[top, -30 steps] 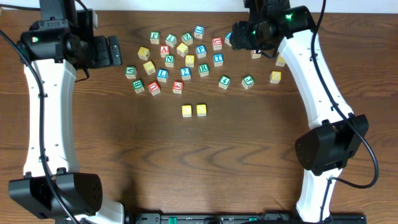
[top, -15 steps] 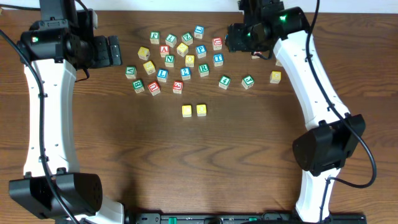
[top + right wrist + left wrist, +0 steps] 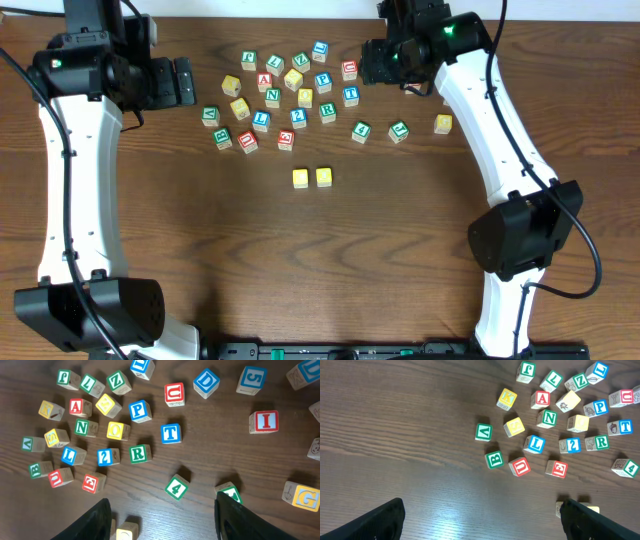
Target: Spell out CORL
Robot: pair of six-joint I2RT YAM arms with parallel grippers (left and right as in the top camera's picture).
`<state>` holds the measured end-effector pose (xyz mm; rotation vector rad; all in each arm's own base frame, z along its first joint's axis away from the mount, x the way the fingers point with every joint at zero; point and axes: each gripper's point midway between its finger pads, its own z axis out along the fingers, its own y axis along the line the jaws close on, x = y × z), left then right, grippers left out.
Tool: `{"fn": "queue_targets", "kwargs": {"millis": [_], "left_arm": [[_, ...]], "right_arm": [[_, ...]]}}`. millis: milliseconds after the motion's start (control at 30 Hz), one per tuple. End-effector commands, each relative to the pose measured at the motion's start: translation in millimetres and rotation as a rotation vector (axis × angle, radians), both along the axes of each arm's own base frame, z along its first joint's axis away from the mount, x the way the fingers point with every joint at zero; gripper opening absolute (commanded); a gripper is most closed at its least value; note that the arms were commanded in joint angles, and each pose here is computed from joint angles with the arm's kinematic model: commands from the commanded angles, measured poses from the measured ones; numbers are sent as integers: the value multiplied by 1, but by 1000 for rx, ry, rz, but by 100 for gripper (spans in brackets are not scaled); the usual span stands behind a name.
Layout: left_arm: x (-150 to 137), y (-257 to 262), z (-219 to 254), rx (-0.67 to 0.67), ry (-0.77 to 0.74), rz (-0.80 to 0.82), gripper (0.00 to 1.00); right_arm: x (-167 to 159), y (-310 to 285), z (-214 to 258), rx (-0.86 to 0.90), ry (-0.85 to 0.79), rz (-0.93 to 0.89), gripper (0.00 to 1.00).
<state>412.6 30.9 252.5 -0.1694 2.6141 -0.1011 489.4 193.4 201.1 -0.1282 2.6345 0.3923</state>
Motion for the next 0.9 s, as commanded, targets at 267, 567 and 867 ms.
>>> {"fn": "queue_targets", "kwargs": {"millis": [267, 567, 867], "left_arm": [[3, -2, 8, 1, -23, -11, 98], [3, -2, 8, 1, -23, -11, 98], [3, -2, 8, 1, -23, -11, 98]], "right_arm": [[3, 9, -4, -10, -18, 26, 61], [7, 5, -3, -20, -32, -6, 61], [7, -15, -7, -27, 5, -55, 61]]}}
